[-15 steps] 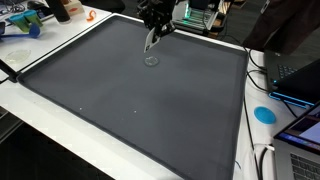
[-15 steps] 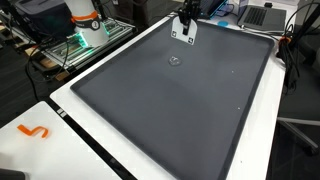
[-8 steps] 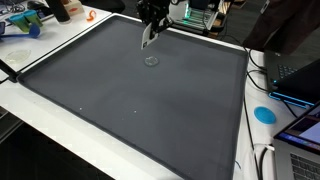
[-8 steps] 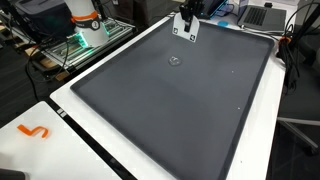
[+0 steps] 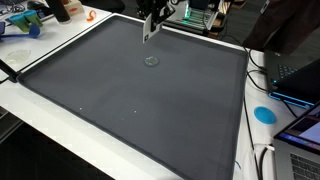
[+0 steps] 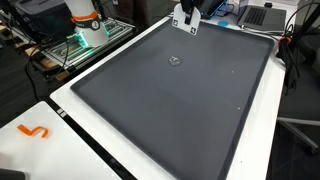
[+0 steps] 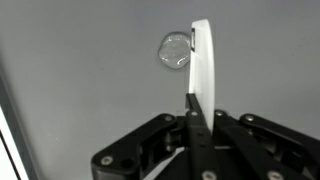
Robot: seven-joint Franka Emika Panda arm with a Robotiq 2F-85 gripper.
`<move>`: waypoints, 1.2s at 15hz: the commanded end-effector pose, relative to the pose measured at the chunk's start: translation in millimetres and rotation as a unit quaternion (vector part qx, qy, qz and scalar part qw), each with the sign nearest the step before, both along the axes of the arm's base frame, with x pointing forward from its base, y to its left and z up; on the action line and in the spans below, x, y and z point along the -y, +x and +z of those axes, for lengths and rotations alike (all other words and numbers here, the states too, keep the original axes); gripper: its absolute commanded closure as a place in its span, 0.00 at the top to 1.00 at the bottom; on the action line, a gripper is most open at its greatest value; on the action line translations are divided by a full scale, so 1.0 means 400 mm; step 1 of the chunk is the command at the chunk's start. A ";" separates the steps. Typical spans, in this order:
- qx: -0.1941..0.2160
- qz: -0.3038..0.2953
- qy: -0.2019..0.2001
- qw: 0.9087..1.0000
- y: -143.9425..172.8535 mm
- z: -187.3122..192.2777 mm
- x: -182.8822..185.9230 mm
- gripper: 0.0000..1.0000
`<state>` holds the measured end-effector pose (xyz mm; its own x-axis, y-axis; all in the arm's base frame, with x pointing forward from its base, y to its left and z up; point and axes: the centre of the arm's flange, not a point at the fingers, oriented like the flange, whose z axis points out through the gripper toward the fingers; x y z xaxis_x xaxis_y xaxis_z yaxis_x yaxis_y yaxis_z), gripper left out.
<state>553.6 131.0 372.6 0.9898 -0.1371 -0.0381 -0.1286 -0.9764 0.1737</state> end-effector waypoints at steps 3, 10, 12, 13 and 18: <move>0.001 0.001 0.001 1.000 0.002 0.004 0.000 0.04; -0.012 0.006 0.012 1.000 0.012 -0.038 0.021 0.01; -0.023 0.013 0.023 0.999 0.009 -0.069 0.037 0.01; -0.030 0.012 0.028 0.999 0.007 -0.089 0.048 0.01; -0.041 0.011 0.062 0.997 0.002 -0.183 0.083 0.01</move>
<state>559.8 105.8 321.9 0.9840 -0.1203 -0.1312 -0.1049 -0.9873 0.1189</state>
